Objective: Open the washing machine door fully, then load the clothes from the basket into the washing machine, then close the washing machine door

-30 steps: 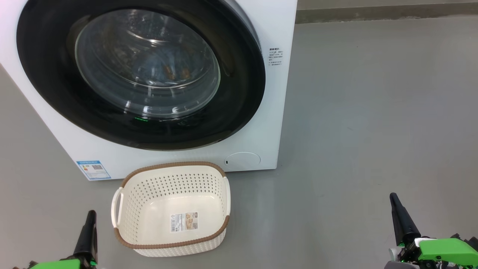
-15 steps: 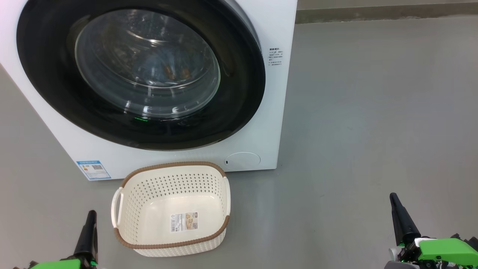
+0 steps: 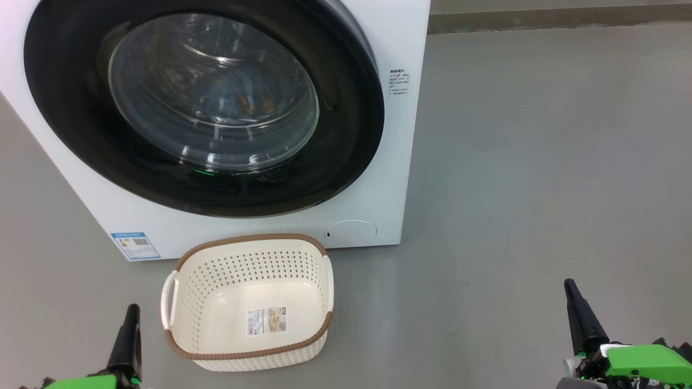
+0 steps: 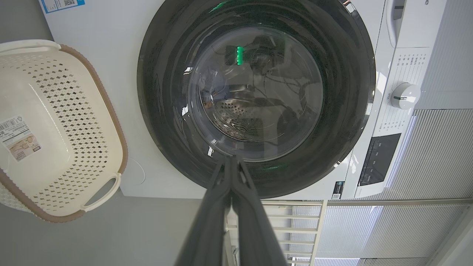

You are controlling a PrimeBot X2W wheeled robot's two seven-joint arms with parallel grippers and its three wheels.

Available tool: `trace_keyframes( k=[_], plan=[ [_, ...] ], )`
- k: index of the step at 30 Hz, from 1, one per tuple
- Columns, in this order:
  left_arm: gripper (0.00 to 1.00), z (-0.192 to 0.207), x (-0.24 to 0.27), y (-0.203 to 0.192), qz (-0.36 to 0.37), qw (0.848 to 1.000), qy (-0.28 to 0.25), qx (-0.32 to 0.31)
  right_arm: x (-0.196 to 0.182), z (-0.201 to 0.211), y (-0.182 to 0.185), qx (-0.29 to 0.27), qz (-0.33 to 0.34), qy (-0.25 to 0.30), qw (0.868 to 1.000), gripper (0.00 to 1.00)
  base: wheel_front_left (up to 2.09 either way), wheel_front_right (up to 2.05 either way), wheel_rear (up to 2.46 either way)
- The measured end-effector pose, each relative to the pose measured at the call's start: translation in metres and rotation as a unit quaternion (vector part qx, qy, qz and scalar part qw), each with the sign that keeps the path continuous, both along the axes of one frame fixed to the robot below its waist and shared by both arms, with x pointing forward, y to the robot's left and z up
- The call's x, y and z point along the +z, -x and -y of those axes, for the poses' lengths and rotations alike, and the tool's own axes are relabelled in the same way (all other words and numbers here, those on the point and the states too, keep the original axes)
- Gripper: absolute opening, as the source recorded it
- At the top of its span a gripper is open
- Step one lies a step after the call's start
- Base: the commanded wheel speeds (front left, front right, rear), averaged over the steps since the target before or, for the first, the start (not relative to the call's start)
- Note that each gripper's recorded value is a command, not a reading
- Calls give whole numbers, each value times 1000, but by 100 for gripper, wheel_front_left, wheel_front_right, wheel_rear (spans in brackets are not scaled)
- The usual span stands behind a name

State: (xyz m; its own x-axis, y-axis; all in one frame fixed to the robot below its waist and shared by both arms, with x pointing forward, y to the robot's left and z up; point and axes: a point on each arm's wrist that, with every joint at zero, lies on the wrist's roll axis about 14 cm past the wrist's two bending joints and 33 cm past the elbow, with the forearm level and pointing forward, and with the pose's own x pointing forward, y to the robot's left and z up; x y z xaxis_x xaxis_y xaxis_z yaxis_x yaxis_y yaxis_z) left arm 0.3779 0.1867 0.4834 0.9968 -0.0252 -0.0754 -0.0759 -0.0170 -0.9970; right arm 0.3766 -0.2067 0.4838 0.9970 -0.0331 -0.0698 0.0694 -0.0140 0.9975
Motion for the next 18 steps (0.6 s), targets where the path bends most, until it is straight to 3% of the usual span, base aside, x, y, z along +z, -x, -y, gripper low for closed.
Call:
trace_keyframes(
  k=[18],
  plan=[
    [0,0,0,0,0,1000,0,0,0,0,0,0,0,0,1000,0,0,0,0]
  ],
)
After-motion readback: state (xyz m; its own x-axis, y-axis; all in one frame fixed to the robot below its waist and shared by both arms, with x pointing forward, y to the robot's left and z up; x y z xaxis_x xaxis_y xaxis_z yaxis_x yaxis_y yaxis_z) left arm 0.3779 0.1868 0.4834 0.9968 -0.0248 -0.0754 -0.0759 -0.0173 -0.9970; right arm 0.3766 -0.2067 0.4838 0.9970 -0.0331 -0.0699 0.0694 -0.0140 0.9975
